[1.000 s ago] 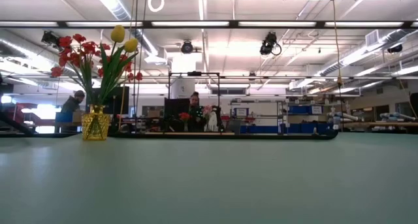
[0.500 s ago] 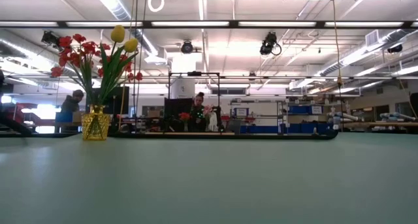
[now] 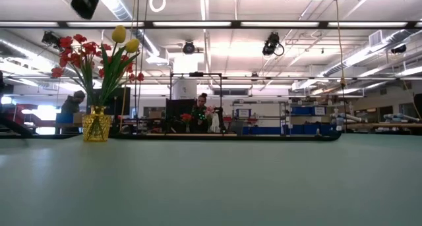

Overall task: Sort flowers into vase by color
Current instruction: Return to Home Position

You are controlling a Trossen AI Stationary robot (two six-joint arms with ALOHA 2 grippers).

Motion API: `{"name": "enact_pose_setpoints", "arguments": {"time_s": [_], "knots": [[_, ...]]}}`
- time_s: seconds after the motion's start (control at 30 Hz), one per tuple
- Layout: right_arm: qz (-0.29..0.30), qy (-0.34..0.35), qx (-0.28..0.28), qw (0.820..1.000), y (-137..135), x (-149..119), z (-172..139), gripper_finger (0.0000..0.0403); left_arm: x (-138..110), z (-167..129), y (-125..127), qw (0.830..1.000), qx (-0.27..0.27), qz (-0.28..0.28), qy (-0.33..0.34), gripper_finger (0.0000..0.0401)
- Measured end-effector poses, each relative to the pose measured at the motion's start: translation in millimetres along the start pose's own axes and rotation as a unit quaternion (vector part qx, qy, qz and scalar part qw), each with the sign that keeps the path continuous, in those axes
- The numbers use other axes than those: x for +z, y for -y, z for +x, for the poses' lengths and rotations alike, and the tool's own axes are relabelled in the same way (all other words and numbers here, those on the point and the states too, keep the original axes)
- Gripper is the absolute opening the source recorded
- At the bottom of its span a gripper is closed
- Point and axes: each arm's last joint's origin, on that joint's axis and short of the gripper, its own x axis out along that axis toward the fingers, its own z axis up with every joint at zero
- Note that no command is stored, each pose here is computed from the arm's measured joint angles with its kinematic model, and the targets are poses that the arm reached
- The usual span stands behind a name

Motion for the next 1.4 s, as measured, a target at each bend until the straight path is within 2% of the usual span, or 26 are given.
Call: {"name": "enact_pose_setpoints", "arguments": {"time_s": [0.1, 0.23, 0.33, 0.43, 0.53, 0.67, 0.77, 0.93, 1.13, 1.27, 1.4], "knots": [[0.069, -0.022, -0.002, 0.997, 1, -25, -3, 0.0005, -28, 8, -2, 1.0, -0.014, -0.02, 0.002, 0.0003], [0.041, -0.016, -0.017, 0.999, -5, -57, -6, 0.0002, -51, 23, -2, 0.999, -0.021, -0.025, 0.023, 0.0006], [0.046, -0.009, -0.038, 0.998, -9, -76, -11, 0.0002, -69, 31, -4, 1.0, -0.013, -0.025, 0.001, 0.0007], [0.044, -0.011, -0.02, 0.999, -13, -86, -15, 0.0002, -84, 36, -5, 1.0, -0.008, -0.023, -0.018, 0.0007], [0.028, -0.011, -0.011, 0.999, -15, -90, -23, 0.0001, -88, 36, -6, 1.0, -0.01, -0.025, 0.0, 0.0008], [0.007, 0.008, -0.036, 0.999, -6, -89, -40, 0.0001, -89, 30, -7, 0.999, -0.01, -0.024, 0.024, 0.0008], [0.009, 0.019, -0.031, 0.999, 4, -89, -57, 0.0, -85, 22, -8, 0.998, -0.006, -0.025, 0.051, 0.0008], [0.049, 0.007, 0.002, 0.999, 15, -97, -80, 0.0, -85, 13, -9, 0.997, -0.009, -0.019, 0.076, 0.0008], [0.039, -0.05, -0.011, 0.998, 17, -104, -97, 0.0, -108, 16, -10, 0.997, -0.029, -0.051, 0.056, 0.0009], [0.033, -0.051, -0.005, 0.998, 14, -102, -104, 0.0, -110, 15, -10, 0.996, -0.03, -0.056, 0.063, 0.0008], [0.035, -0.017, 0.011, 0.999, 10, -111, -114, 0.0, -109, 13, -11, 0.995, -0.03, -0.056, 0.073, 0.0006]]}}
